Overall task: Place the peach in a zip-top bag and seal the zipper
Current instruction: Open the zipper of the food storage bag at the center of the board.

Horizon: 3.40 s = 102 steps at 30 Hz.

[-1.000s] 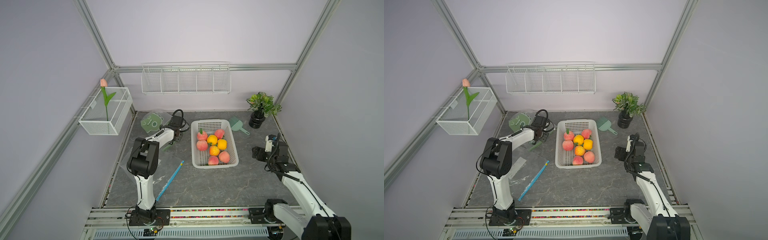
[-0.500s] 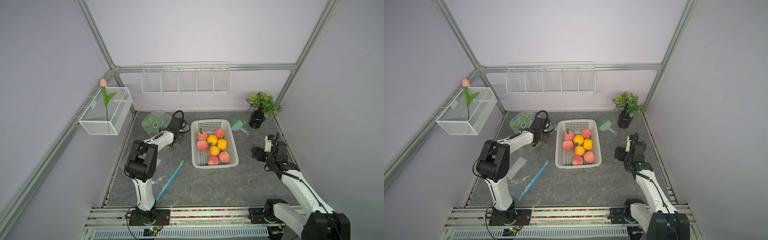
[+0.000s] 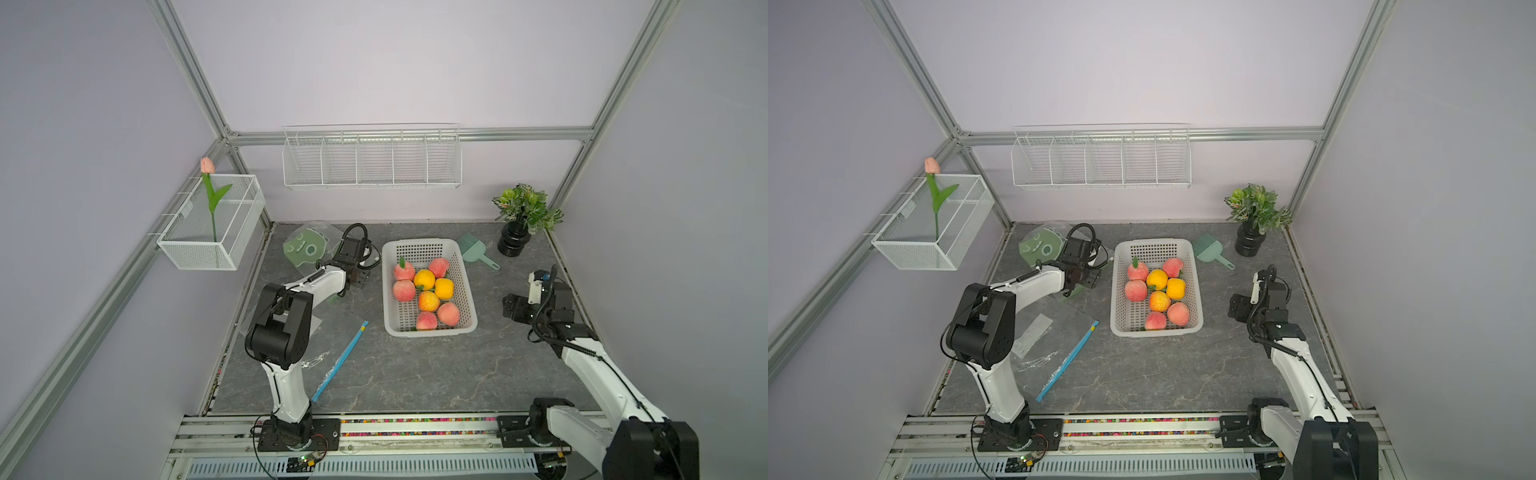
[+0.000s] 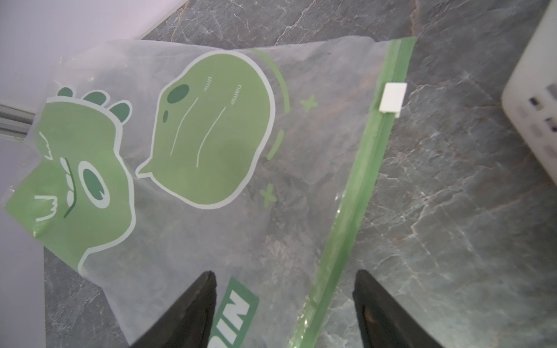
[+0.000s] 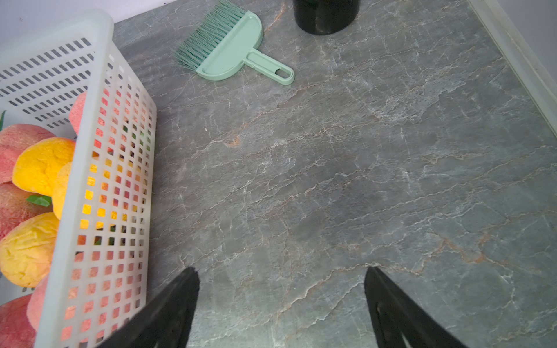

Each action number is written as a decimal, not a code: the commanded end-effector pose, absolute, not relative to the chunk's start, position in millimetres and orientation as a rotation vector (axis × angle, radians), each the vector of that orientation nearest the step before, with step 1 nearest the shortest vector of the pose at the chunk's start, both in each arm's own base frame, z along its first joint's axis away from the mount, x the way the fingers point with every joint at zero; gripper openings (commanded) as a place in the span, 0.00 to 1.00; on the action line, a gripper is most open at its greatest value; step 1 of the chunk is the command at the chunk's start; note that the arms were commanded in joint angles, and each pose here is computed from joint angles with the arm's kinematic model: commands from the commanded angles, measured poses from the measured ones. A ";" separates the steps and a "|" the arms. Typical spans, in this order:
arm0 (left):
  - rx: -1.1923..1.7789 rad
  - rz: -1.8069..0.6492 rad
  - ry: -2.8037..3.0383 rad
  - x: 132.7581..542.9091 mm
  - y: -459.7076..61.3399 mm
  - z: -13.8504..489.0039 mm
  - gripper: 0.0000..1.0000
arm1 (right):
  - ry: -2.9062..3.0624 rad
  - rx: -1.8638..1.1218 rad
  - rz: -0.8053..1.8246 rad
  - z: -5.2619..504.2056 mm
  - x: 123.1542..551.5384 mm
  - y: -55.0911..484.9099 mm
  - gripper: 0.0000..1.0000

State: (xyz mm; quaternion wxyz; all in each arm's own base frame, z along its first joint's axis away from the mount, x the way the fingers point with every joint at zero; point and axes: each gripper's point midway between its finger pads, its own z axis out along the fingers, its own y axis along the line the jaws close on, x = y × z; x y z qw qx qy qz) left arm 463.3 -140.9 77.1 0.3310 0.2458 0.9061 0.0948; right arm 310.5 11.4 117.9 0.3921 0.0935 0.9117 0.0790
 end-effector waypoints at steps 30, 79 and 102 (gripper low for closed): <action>0.735 0.316 2.395 473.8 -148.8 65.3 0.71 | 2.322 0.249 0.215 119.2 312.4 14.2 0.89; 0.695 0.628 2.330 528.5 -131.8 65.1 0.00 | 2.309 0.247 0.201 131.0 308.7 12.9 0.89; 0.332 0.205 2.402 436.4 -128.5 171.8 0.00 | 2.166 -0.026 0.707 203.8 306.0 119.1 0.89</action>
